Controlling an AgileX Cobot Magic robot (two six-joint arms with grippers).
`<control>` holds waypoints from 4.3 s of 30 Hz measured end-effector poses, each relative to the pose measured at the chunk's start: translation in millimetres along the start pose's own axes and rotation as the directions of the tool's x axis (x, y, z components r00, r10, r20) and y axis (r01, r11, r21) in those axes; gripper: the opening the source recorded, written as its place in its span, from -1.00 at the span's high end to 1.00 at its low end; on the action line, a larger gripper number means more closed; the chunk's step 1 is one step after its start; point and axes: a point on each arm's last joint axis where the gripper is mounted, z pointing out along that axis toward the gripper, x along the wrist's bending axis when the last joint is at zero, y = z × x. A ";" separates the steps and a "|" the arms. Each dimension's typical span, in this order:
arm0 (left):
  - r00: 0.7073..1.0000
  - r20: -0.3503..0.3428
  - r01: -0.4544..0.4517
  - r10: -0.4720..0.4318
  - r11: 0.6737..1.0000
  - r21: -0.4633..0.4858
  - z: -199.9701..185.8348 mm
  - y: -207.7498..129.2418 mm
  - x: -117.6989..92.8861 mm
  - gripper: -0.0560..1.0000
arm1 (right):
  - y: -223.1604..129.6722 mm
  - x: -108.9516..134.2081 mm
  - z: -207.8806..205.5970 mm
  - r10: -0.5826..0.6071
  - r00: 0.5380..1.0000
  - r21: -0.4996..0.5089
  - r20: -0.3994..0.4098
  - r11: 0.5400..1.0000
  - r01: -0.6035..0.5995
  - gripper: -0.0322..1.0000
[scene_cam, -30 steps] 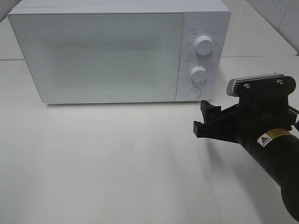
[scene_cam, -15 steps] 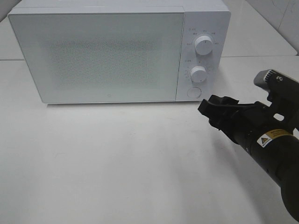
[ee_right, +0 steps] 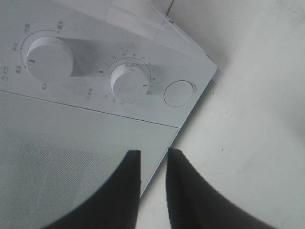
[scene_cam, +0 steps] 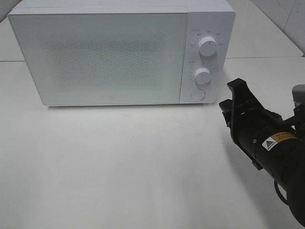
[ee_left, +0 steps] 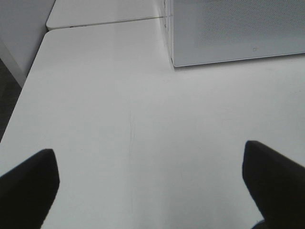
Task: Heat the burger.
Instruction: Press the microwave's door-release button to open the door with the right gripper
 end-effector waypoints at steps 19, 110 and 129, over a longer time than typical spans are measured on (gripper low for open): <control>1.000 0.000 0.000 0.000 1.000 0.000 0.0 0.0 0.0 -0.94 | -0.8 0.6 1.0 0.329 0.944 0.001 0.005 0.944 -0.329 0.91; 1.000 0.000 0.000 0.000 1.000 0.000 0.0 0.0 0.0 -0.94 | -17.9 -13.1 153.4 0.474 0.867 -0.116 0.154 0.880 -0.461 0.91; 1.000 0.000 0.000 0.000 1.000 0.000 0.0 0.0 0.0 -0.94 | -20.4 -10.7 162.9 0.483 0.863 -0.114 0.145 0.875 -0.471 0.91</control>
